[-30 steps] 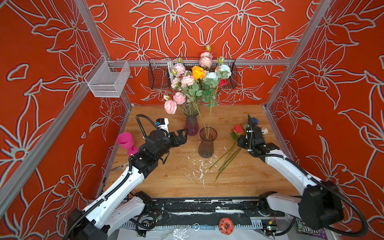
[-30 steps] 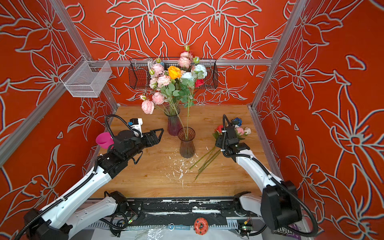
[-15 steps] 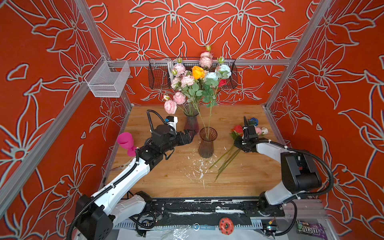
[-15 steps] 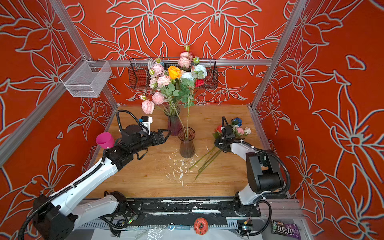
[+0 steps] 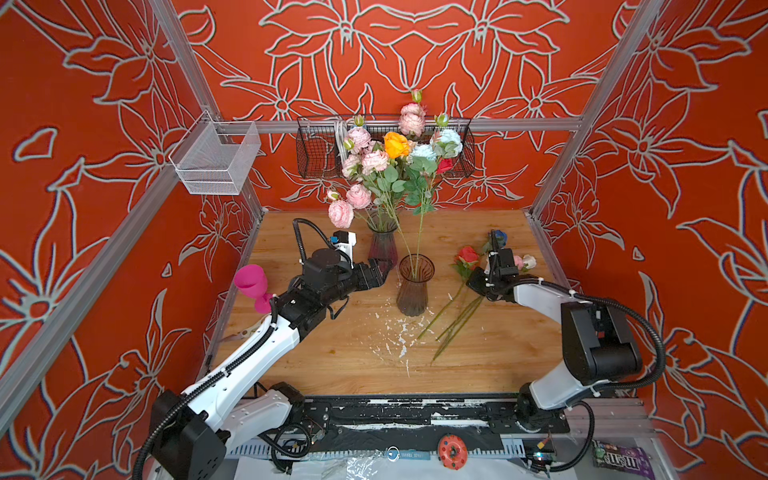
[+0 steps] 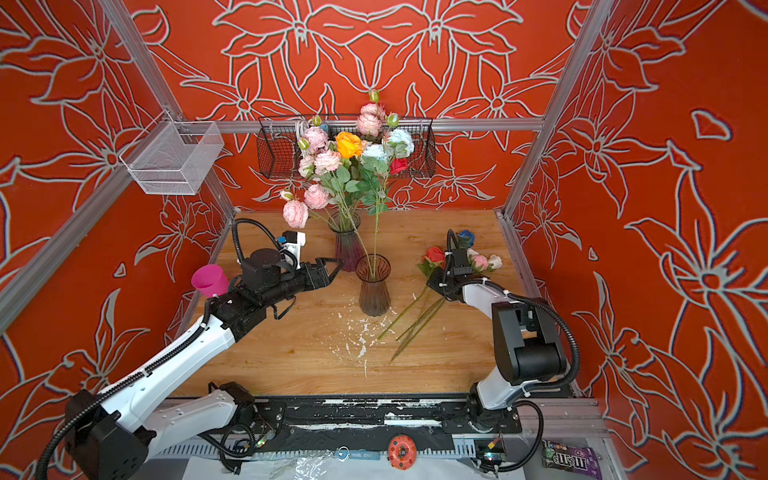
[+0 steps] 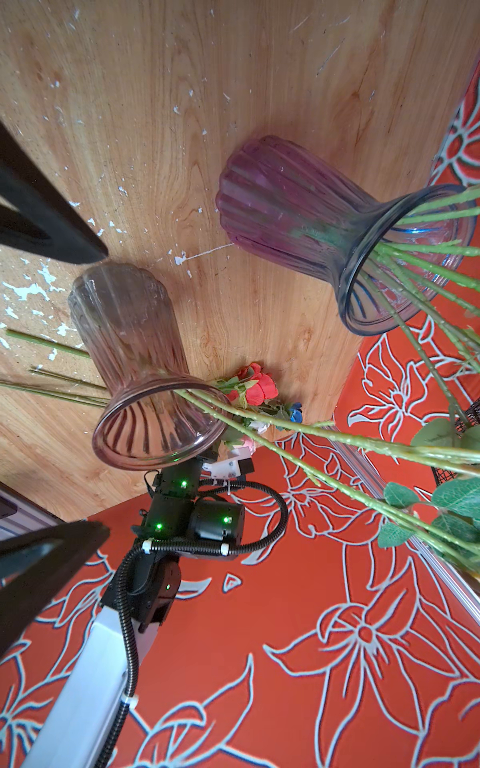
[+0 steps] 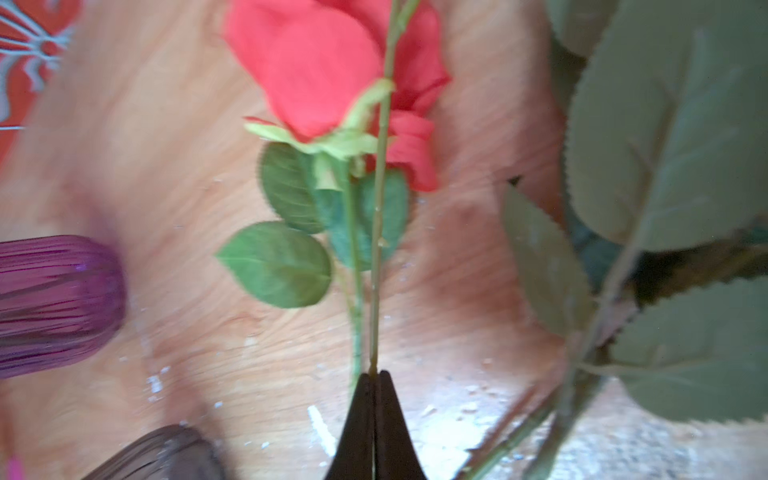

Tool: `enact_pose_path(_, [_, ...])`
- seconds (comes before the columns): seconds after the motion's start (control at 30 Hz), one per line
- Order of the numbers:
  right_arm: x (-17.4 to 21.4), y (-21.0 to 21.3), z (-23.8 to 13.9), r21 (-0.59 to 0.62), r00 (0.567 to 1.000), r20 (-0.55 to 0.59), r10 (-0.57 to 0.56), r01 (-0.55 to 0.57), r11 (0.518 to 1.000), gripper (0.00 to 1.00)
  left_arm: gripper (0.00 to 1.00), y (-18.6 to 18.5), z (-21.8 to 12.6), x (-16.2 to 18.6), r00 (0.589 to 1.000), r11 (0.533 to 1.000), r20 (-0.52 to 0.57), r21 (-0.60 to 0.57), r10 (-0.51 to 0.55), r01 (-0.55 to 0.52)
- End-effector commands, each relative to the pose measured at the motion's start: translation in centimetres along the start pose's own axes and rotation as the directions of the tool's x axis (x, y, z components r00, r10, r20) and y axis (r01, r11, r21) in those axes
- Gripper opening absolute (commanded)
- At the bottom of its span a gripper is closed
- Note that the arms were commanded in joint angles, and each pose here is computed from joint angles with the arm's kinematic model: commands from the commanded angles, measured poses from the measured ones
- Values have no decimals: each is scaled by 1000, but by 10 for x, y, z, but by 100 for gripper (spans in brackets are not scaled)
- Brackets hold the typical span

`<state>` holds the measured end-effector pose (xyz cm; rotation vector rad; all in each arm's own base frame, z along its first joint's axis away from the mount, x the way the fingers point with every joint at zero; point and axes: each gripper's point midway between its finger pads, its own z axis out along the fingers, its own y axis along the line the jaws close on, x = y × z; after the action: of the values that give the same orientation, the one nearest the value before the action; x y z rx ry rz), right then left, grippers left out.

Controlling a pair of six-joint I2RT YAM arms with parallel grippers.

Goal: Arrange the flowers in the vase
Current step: 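Move the right gripper down to the blue rose stem and grasp it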

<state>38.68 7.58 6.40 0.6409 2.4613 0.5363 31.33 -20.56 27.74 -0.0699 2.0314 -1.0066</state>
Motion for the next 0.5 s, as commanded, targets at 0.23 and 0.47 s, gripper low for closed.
enact_pose_path(0.23, [-48, 63, -69, -253, 975, 224, 11, 47, 966, 0, 96, -15, -11, -13, 998, 999, 50, 40, 29, -31])
enact_pose_path(0.47, [-65, 93, -141, -355, 900, 436, -11, 183, 917, 0, 97, -19, -17, -17, 996, 998, 71, 46, 49, -52])
